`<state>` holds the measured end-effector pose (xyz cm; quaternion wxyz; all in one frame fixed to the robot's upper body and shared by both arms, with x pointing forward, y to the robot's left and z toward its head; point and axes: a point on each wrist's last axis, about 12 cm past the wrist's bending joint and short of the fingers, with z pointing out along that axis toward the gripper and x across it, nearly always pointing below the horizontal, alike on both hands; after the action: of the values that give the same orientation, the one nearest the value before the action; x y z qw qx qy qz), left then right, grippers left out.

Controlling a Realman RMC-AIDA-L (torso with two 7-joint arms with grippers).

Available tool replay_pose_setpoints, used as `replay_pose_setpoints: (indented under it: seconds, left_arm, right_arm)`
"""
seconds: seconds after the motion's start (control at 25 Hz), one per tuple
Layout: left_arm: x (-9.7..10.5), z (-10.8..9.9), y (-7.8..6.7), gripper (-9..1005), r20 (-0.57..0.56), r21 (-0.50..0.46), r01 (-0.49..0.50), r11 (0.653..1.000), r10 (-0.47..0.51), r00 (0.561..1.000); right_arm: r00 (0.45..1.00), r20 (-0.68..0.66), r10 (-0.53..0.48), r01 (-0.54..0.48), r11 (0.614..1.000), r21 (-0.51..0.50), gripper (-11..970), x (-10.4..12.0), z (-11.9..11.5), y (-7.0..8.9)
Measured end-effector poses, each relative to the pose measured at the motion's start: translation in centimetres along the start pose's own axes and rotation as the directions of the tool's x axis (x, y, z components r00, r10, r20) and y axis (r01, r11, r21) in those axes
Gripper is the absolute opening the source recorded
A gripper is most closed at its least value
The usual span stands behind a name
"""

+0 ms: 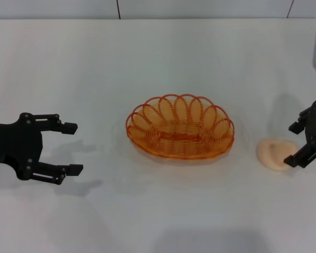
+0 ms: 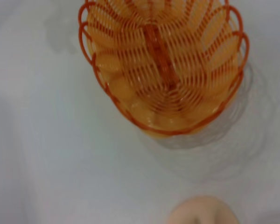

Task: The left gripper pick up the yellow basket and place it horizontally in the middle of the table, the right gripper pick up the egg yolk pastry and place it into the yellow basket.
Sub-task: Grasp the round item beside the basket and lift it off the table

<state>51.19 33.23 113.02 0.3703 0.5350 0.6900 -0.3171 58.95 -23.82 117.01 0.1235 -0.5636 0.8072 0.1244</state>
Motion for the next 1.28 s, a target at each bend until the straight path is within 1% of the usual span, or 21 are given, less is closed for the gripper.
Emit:
replay_pose_setpoints:
  seconds: [0.12,0.64,1.08,1.2,1.28]
  left_arm:
    - [-0.1,0.2,0.1,875,0.002,-0.002,-0.001,1.0,0.001,1.0]
    - [-0.3,0.4,0.2,875,0.003,-0.008,-0.007,1.0,0.007,1.0]
    - [-0.4,0.5,0.3,875,0.002,-0.009,-0.011,1.0,0.011,1.0]
    - [-0.3,0.5,0.2,875,0.002,-0.01,-0.011,1.0,0.011,1.0]
    - [-0.3,0.4,0.1,875,0.006,-0.009,-0.01,1.0,0.01,1.0]
  right_arm:
    - [1.0,-0.011,0.001,-0.001,1.0,-0.01,764,0.1,0.6,0.0]
    - [0.999,-0.045,-0.027,0.026,0.999,-0.031,703,0.3,1.5,0.3]
    - [0.999,-0.042,-0.035,0.034,0.999,-0.025,258,0.3,1.4,0.2]
    - [0.998,-0.041,-0.042,0.041,0.999,-0.029,184,0.2,1.2,0.3]
    - [0.999,-0.027,-0.048,0.047,0.999,-0.02,134,0.2,0.1,0.4]
